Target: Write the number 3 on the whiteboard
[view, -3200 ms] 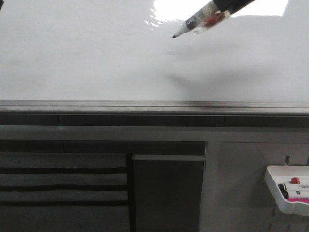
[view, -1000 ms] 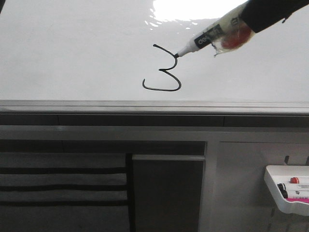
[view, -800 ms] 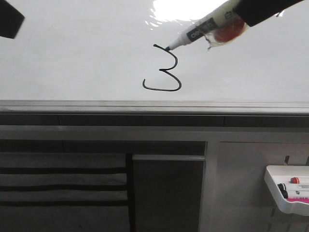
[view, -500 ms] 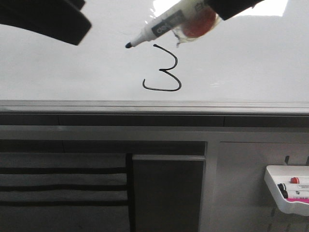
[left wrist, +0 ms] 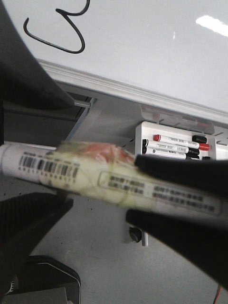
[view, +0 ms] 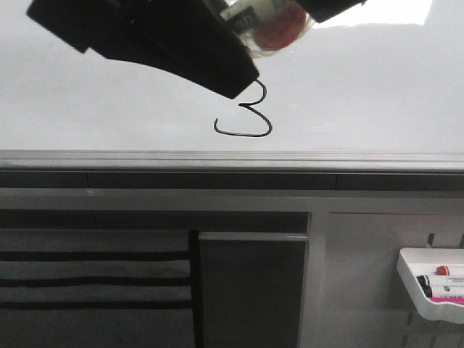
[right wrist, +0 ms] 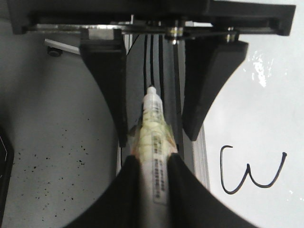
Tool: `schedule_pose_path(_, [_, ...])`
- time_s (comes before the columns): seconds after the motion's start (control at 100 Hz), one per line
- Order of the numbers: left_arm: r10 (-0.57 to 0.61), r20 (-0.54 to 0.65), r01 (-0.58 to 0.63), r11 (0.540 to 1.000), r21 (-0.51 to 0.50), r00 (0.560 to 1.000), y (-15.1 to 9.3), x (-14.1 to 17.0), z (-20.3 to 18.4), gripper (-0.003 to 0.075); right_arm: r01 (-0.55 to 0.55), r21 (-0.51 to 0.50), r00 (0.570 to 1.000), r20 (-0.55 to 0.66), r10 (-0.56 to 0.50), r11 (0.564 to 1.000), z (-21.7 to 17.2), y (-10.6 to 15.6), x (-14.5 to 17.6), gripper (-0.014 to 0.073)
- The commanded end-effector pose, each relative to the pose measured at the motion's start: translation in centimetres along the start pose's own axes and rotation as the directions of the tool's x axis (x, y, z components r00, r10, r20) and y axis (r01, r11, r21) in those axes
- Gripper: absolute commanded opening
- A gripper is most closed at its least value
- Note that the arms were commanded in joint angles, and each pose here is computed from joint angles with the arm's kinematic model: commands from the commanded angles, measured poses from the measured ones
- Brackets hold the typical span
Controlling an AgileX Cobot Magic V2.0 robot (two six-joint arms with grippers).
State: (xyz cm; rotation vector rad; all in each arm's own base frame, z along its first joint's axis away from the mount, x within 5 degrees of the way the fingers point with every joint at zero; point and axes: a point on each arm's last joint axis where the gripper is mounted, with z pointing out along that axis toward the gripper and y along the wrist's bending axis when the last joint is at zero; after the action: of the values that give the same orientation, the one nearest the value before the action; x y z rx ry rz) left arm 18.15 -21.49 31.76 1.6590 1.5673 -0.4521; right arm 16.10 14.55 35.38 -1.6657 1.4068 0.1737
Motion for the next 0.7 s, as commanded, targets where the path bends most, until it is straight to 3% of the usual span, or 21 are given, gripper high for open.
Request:
schedule_pose_path(0.0, [0.020,0.058,-0.018,0.999,-0.037,0.998,0.30,-1.50,-1.21,0.0368,0.002,0.077,0.999,0.049,-0.005,0.997,-0.89,-0.75,-0.90,0.0000])
schedule_pose_path(0.13, [0.034,0.045,-0.033,0.999,-0.032,0.998,0.25,-1.38,-1.20,0.0347,0.001,0.078,0.999,0.049,-0.005,0.997,-0.89,-0.77,-0.90,0.0000])
schedule_pose_path(0.32, [0.038,0.042,-0.036,0.999,-0.033,0.998,0.25,-1.36,-1.20,0.0144,0.001,0.078,0.999,0.049,-0.005,0.997,-0.89,-0.77,-0.90,0.0000])
schedule_pose_path(0.51, [0.038,0.042,-0.036,0.999,-0.033,0.998,0.25,-1.36,-1.20,0.0008,-0.020,0.085,0.998,0.069,0.014,0.996,-0.91,-0.84,-1.06,0.0000])
schedule_pose_path(0.69, [0.038,0.042,-0.036,0.999,-0.033,0.998,0.25,-1.36,-1.20,-0.0020,-0.021,0.065,0.998,0.067,0.016,0.998,-0.89,-0.66,-1.05,0.0000])
